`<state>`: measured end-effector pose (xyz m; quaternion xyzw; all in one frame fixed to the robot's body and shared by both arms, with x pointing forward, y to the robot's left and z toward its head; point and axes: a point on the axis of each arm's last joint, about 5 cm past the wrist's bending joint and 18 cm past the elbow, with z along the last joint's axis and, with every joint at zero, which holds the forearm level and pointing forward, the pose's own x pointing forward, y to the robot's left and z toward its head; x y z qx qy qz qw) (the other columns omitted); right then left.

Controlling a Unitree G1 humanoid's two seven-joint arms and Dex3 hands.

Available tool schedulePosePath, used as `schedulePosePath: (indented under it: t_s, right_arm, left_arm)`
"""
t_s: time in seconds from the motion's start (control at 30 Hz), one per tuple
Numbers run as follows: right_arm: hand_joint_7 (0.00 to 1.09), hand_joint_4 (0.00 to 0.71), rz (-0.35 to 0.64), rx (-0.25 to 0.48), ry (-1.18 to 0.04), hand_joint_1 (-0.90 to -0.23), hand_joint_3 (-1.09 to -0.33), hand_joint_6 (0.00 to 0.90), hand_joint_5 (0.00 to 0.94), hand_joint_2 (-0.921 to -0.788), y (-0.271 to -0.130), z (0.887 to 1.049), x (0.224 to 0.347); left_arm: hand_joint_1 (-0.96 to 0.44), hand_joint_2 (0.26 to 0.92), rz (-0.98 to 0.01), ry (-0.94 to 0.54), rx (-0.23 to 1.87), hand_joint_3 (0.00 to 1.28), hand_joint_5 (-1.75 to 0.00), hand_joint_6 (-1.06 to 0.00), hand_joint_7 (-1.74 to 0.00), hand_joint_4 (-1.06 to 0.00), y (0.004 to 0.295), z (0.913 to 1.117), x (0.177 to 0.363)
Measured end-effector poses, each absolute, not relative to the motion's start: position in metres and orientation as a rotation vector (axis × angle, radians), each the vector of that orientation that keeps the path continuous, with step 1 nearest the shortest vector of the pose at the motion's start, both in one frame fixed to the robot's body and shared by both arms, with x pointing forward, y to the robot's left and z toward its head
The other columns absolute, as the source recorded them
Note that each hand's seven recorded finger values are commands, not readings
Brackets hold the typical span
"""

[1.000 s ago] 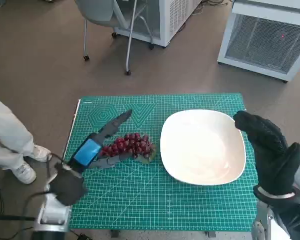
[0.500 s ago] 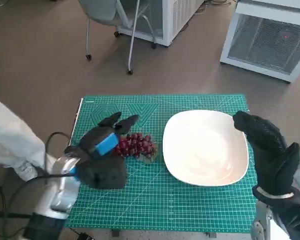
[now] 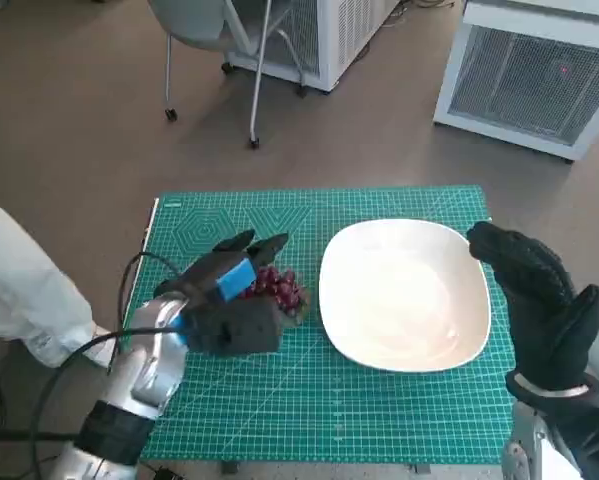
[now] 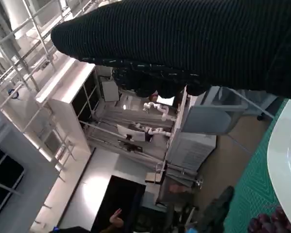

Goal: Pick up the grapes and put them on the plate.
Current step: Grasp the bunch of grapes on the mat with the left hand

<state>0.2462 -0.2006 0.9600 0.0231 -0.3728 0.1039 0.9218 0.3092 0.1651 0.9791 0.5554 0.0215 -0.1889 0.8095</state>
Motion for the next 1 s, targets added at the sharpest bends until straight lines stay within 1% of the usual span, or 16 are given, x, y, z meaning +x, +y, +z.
schedulePosePath:
  t_s: [0.27, 0.57, 0.8, 1.0]
  right_arm:
    - [0.63, 0.48, 0.211, 0.045, -0.764, -0.498, -0.534, 0.162, 0.0, -0.921, -0.201, 0.96, 0.246]
    - [0.63, 0.48, 0.214, 0.042, -0.763, -0.499, -0.533, 0.162, 0.0, -0.921, -0.202, 0.959, 0.246]
    - [0.63, 0.48, 0.213, 0.042, -0.763, -0.499, -0.533, 0.164, 0.0, -0.921, -0.202, 0.959, 0.246]
    - [0.63, 0.479, 0.212, 0.042, -0.762, -0.498, -0.534, 0.166, 0.0, -0.921, -0.203, 0.959, 0.245]
  left_arm:
    - [-0.05, 0.756, -0.414, 0.095, 1.216, 0.01, 0.0, -0.15, 0.0, 0.0, 0.155, 0.977, 0.316]
    - [-0.03, 0.772, -0.412, 0.212, 1.267, 0.02, 0.0, -0.18, -0.02, 0.0, 0.146, 0.973, 0.332]
    - [-0.03, 0.786, -0.403, 0.3, 1.323, 0.02, -0.01, -0.21, -0.02, -0.03, 0.137, 0.966, 0.343]
    - [-0.03, 0.799, -0.396, 0.348, 1.352, 0.02, -0.01, -0.22, -0.02, -0.05, 0.131, 0.961, 0.347]
